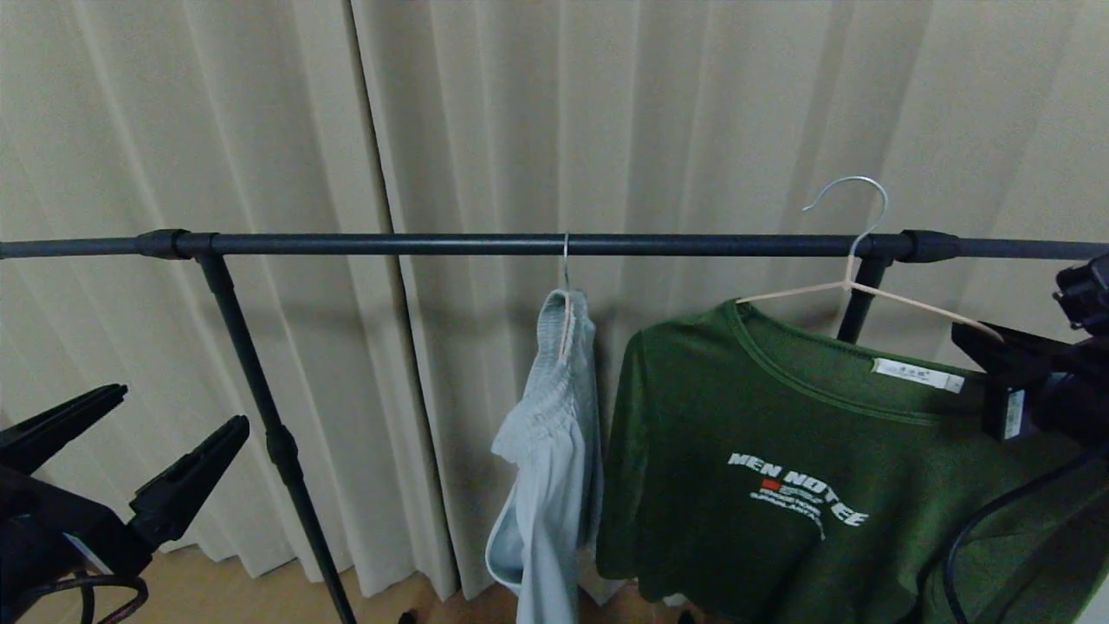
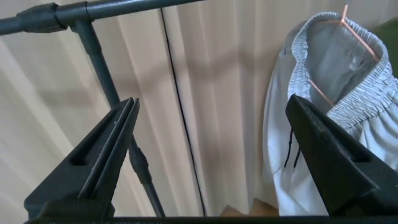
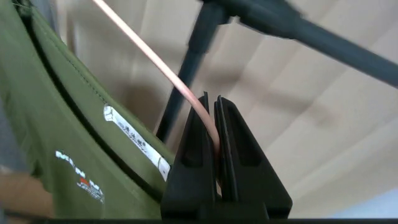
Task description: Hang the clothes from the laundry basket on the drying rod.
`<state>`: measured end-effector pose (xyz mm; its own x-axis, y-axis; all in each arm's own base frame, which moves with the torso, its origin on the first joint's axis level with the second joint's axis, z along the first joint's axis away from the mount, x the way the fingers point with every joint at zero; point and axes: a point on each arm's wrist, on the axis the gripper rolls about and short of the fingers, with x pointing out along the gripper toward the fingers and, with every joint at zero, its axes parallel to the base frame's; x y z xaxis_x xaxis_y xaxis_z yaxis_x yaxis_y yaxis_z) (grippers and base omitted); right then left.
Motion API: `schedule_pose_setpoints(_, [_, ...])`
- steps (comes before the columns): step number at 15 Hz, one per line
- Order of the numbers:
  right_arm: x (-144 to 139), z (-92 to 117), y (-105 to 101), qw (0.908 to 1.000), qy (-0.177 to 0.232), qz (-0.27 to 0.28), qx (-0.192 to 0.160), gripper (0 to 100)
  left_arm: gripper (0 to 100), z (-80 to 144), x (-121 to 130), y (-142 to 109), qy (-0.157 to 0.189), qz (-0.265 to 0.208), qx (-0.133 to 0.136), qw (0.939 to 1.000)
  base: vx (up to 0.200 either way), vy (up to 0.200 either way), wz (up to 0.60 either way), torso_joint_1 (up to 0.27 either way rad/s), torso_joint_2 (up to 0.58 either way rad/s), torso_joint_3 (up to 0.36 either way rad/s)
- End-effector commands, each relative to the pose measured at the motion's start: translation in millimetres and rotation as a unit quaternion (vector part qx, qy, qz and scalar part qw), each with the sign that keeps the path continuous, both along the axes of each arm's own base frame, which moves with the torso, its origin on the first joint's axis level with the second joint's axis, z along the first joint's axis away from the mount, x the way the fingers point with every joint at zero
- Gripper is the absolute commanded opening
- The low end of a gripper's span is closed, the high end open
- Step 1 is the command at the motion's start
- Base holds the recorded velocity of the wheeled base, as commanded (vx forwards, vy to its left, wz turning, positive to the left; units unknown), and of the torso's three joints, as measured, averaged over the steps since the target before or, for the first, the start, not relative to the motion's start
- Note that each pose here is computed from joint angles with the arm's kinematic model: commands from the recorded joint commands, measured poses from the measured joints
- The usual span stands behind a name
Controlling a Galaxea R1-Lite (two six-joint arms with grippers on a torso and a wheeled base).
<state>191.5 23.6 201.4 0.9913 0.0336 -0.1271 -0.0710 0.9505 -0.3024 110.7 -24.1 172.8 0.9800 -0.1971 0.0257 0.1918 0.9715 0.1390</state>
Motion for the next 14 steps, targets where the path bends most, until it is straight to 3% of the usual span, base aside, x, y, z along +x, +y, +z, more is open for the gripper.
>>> schedule_pose_setpoints(1, [26,-2,13,0.9993,0.037,-0.004,-0.011,0,100,1,-1,0,-0.005,0.000,-0.001,1.0000,0.000,0.000,0.00,0.000,0.00,0.000])
schedule_pose_setpoints(3, [43,-10,18,0.9975,0.056,-0.035,-0.022,0,100,3,-1,0,-0.010,-0.002,-0.002,0.9999,0.000,0.000,0.00,0.000,0.00,0.000])
schedule_pose_setpoints(7, [53,-22,20,0.9957,0.079,-0.040,-0.028,0,100,3,-2,-1,-0.010,-0.044,0.001,0.9990,0.000,0.000,0.00,0.000,0.00,0.000])
schedule_pose_setpoints(14, [51,-27,39,0.9957,0.086,-0.002,-0.034,0,100,2,-1,-2,-0.005,-0.048,0.002,0.9988,0.000,0.000,0.00,0.000,0.00,0.000])
